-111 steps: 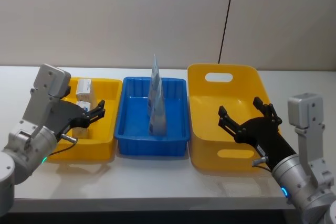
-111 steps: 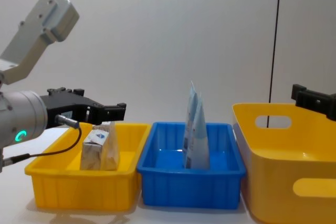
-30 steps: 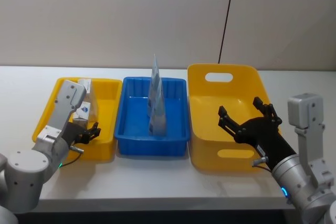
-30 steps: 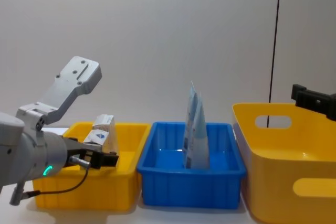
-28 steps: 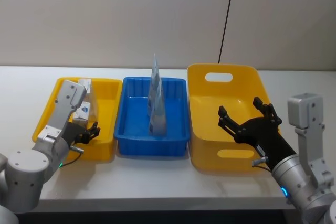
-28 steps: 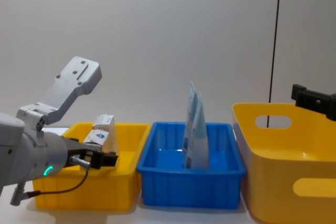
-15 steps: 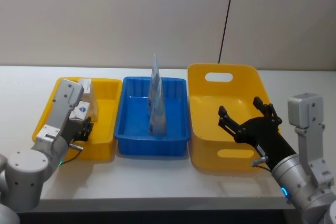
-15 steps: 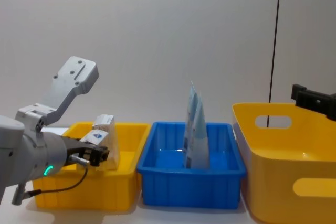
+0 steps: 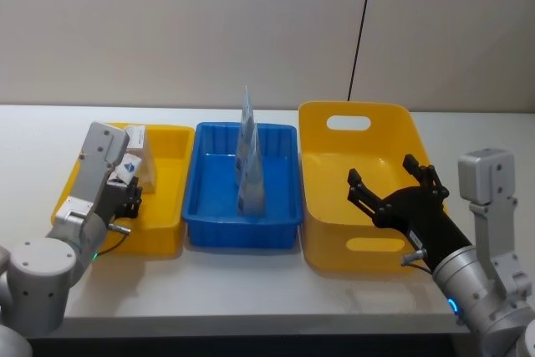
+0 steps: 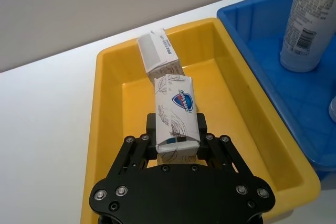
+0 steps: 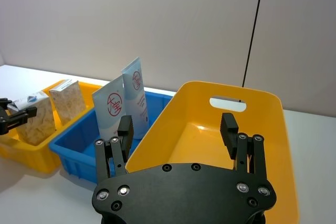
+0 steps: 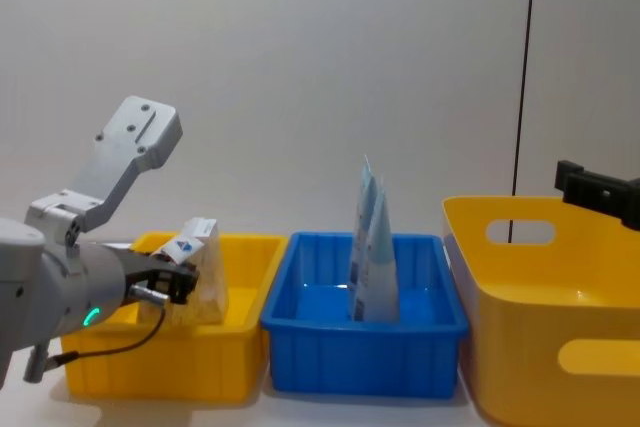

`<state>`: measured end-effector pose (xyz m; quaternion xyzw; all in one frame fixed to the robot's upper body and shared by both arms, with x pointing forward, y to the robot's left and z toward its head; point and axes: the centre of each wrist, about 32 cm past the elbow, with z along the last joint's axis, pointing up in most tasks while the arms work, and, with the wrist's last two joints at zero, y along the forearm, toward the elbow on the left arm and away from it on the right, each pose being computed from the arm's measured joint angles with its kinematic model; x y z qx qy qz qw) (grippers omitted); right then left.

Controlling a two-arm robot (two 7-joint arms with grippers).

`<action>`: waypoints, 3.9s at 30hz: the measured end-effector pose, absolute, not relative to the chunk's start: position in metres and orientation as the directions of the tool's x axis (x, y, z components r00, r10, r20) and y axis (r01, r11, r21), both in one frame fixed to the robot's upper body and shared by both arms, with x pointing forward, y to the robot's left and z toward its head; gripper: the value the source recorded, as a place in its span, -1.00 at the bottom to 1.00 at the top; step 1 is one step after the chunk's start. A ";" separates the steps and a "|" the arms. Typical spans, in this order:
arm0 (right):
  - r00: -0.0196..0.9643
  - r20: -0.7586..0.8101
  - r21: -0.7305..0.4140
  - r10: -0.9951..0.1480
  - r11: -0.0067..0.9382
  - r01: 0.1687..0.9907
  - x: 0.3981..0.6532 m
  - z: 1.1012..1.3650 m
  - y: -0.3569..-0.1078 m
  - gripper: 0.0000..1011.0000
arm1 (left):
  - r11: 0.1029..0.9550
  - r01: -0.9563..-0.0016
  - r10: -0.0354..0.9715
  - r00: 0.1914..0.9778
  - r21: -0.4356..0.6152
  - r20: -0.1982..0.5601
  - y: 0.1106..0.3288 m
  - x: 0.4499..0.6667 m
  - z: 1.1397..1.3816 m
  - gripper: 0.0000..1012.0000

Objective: Bimanual collaborative sorting of washing and personal care products

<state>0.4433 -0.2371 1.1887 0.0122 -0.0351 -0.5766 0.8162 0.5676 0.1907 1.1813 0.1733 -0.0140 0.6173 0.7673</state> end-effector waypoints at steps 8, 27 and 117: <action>0.333 0.043 0.060 -0.942 0.335 0.940 0.443 1.189 -0.237 0.98 | 0.180 -0.957 0.938 0.237 0.229 0.252 0.191 0.565 1.191 -0.29; 0.333 0.043 0.060 -0.942 0.335 0.940 0.443 1.189 -0.237 0.98 | 0.271 -0.948 0.886 0.313 0.166 0.342 0.213 0.543 1.247 -0.29; 0.333 0.043 0.060 -0.942 0.335 0.940 0.443 1.189 -0.237 0.98 | 0.986 -0.135 0.155 0.962 -0.100 0.223 0.224 0.574 1.276 -0.29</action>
